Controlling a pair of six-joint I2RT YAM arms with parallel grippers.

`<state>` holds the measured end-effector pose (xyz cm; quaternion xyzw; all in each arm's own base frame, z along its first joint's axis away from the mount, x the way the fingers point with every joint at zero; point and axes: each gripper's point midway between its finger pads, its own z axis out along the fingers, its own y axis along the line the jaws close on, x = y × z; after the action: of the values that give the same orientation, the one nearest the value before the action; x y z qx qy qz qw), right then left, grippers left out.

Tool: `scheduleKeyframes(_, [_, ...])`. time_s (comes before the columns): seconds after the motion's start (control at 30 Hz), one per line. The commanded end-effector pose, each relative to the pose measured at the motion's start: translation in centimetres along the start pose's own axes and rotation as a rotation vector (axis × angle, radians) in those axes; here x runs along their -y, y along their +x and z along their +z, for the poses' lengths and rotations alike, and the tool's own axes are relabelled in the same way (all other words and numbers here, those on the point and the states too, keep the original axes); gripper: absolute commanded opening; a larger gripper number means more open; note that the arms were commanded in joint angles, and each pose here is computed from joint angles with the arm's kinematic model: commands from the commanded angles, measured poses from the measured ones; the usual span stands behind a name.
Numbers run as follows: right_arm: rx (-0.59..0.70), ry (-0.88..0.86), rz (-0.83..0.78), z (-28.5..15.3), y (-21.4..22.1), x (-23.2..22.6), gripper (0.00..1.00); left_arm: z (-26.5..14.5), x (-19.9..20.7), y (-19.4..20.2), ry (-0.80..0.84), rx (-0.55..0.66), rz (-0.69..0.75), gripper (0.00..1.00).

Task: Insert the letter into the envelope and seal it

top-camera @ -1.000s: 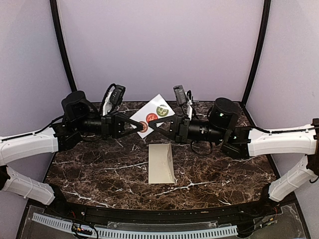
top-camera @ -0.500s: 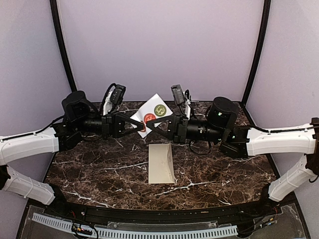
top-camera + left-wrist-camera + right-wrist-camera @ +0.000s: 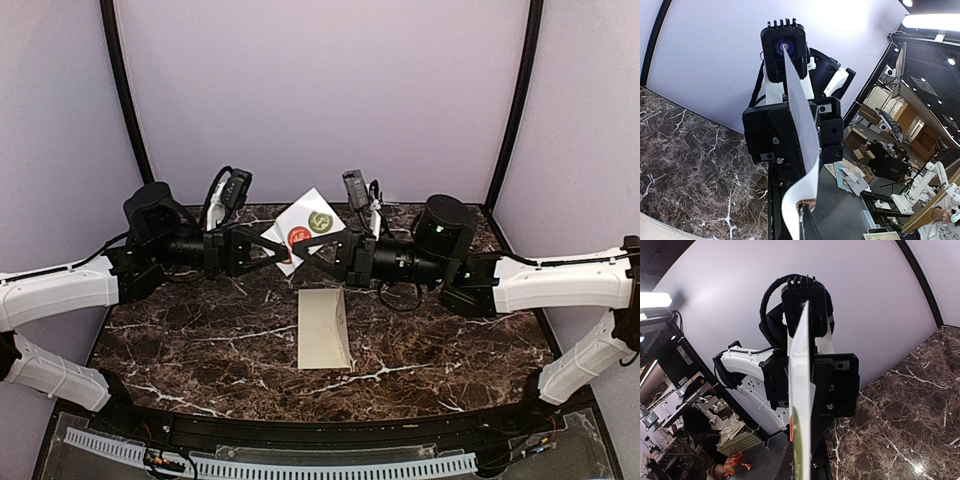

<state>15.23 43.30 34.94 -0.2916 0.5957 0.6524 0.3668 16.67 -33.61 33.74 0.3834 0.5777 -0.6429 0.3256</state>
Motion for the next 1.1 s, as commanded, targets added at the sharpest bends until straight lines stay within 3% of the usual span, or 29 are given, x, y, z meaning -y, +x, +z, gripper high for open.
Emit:
scheduleKeyframes(0.0, [0.003, 0.015, 0.0, 0.7, -0.1, 0.2, 0.0, 0.2, 1.3, -0.3, 0.051, 0.006, 0.042, 0.0])
scheduleKeyframes(1.07, [0.052, 0.069, -0.007, -0.2, -0.7, 0.9, 0.0, 0.1, 1.7, -0.4, 0.061, 0.006, 0.054, 0.0])
